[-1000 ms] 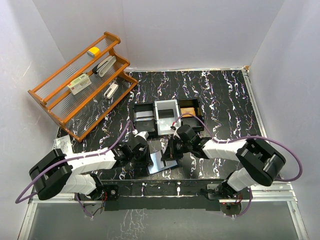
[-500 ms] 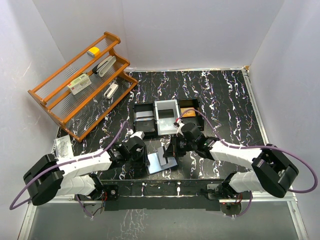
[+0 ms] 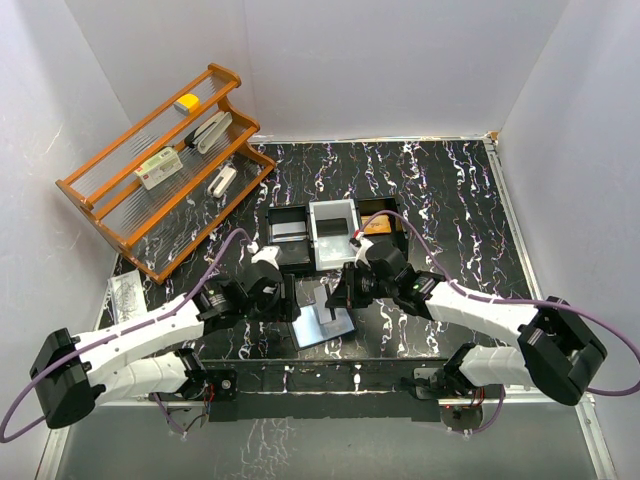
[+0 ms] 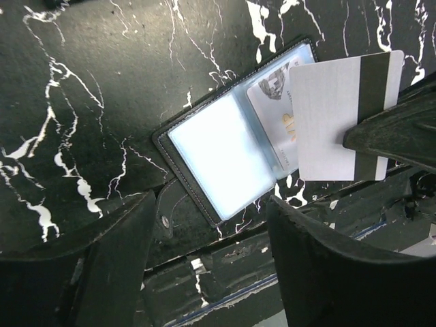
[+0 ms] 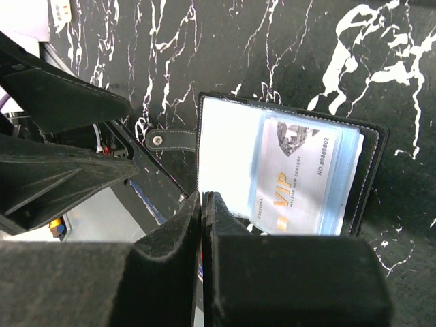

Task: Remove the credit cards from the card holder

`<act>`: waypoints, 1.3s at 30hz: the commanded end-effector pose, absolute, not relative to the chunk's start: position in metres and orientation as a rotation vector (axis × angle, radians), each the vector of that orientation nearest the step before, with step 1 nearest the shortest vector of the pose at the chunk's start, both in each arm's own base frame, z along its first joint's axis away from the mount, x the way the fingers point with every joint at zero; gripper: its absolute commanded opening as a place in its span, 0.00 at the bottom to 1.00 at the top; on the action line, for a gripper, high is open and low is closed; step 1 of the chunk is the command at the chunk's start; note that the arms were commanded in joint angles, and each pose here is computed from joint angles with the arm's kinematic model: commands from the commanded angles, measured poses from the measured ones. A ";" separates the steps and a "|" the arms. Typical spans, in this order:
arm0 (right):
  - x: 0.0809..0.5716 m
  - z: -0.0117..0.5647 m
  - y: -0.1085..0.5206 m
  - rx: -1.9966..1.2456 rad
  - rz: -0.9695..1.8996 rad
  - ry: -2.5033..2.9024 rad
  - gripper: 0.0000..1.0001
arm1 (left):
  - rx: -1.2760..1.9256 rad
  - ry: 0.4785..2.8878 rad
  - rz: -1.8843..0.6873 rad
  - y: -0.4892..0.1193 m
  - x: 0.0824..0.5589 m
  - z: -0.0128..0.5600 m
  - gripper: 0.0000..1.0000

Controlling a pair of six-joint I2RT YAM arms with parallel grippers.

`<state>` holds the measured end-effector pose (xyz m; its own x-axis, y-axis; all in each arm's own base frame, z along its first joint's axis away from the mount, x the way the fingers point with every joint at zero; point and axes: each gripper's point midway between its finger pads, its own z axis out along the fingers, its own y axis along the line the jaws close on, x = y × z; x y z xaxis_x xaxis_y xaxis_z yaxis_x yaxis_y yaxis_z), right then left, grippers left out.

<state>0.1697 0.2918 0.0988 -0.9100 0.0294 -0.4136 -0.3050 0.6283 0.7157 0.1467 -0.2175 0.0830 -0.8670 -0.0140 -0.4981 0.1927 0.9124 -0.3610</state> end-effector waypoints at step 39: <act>0.294 0.267 0.324 -0.866 0.633 1.504 0.00 | -0.103 2.321 -0.024 -0.070 0.234 0.144 0.99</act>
<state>0.2649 0.3067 0.2248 -0.2401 -0.1189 -0.9634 -0.7940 0.5950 0.1244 0.2283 -0.0722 0.1352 -0.7108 -0.0515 -0.7016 -0.0358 0.9987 -0.0369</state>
